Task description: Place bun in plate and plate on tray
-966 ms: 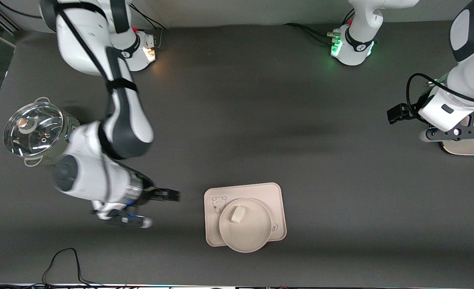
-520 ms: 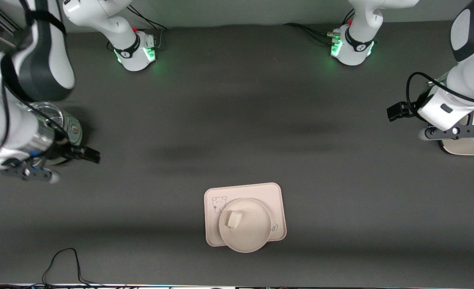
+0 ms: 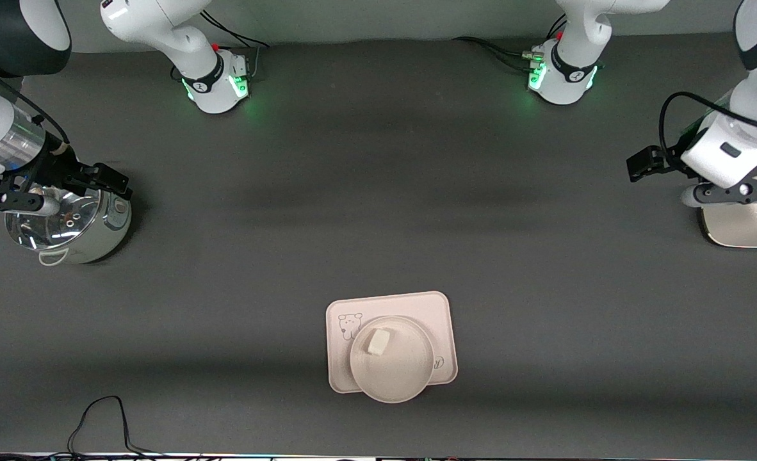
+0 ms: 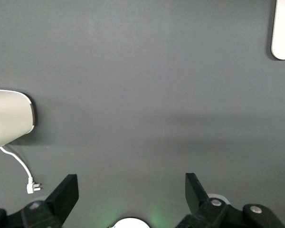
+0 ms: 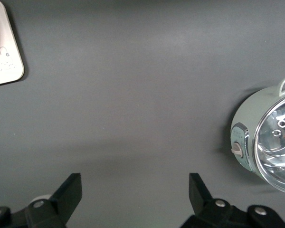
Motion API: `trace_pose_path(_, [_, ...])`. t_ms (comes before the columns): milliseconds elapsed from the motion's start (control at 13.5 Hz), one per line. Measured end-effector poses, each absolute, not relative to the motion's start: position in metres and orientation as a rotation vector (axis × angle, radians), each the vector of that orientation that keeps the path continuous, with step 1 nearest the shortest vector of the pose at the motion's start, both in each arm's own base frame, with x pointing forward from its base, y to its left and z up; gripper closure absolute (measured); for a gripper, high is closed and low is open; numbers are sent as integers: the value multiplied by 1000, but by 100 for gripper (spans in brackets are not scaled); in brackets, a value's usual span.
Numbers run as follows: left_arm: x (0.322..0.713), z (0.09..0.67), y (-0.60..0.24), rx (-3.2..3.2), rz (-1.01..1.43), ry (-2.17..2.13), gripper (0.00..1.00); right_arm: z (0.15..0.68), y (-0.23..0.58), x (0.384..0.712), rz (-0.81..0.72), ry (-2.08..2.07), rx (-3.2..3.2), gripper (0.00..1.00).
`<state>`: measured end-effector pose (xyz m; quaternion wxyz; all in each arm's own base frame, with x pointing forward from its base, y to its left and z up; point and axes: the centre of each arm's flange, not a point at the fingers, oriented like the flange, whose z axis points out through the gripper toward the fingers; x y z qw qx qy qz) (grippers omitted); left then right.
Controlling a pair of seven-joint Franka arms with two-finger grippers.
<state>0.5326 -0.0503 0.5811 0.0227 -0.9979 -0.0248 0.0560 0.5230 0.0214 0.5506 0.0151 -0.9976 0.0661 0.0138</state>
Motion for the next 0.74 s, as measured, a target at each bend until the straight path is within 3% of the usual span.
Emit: trace_pose_path(743, [532,582,-36,-3092,179,-117,0,553,39,520,34,150,-3105,0])
